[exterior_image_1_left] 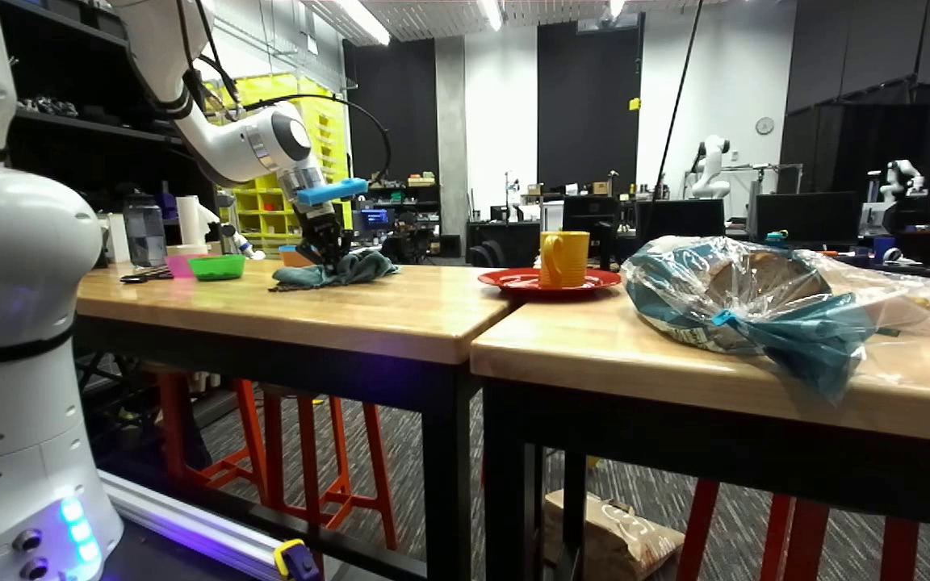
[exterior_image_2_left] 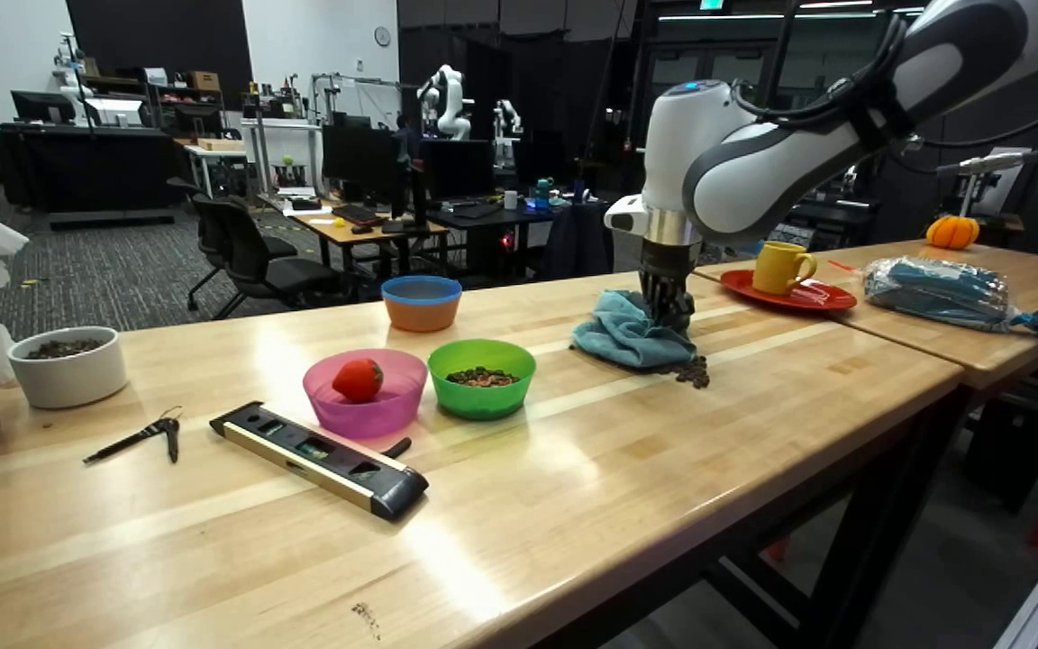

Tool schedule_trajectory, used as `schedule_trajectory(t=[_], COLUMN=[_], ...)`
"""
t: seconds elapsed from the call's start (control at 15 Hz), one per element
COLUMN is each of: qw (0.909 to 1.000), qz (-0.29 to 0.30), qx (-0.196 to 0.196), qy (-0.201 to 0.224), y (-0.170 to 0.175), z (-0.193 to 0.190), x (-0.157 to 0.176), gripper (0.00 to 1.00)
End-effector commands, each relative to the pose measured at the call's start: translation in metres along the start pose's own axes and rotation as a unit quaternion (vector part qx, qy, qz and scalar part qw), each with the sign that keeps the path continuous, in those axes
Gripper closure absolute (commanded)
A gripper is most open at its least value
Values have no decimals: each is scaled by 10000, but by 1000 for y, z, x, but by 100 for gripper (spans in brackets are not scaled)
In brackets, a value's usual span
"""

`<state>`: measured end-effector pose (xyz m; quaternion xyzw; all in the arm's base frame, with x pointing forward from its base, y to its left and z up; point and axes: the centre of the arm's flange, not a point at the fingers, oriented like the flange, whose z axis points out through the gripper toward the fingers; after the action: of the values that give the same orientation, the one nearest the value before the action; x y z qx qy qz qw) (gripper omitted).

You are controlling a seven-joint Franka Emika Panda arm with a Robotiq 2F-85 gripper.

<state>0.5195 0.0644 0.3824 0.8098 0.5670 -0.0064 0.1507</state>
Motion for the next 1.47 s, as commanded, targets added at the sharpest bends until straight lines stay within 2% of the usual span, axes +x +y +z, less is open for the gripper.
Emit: schedule_trajectory(t=[0.0, 0.53, 1.0, 1.4], qw=[9995, 9998, 9988, 9980], qz=[-120, -80, -179, 162], qx=[259, 191, 445, 515], qy=[-101, -71, -108, 322], y=[-32, -12, -15, -7], z=[29, 9, -12, -23], x=[-12, -3, -19, -22], gripper=[98, 98, 98, 98])
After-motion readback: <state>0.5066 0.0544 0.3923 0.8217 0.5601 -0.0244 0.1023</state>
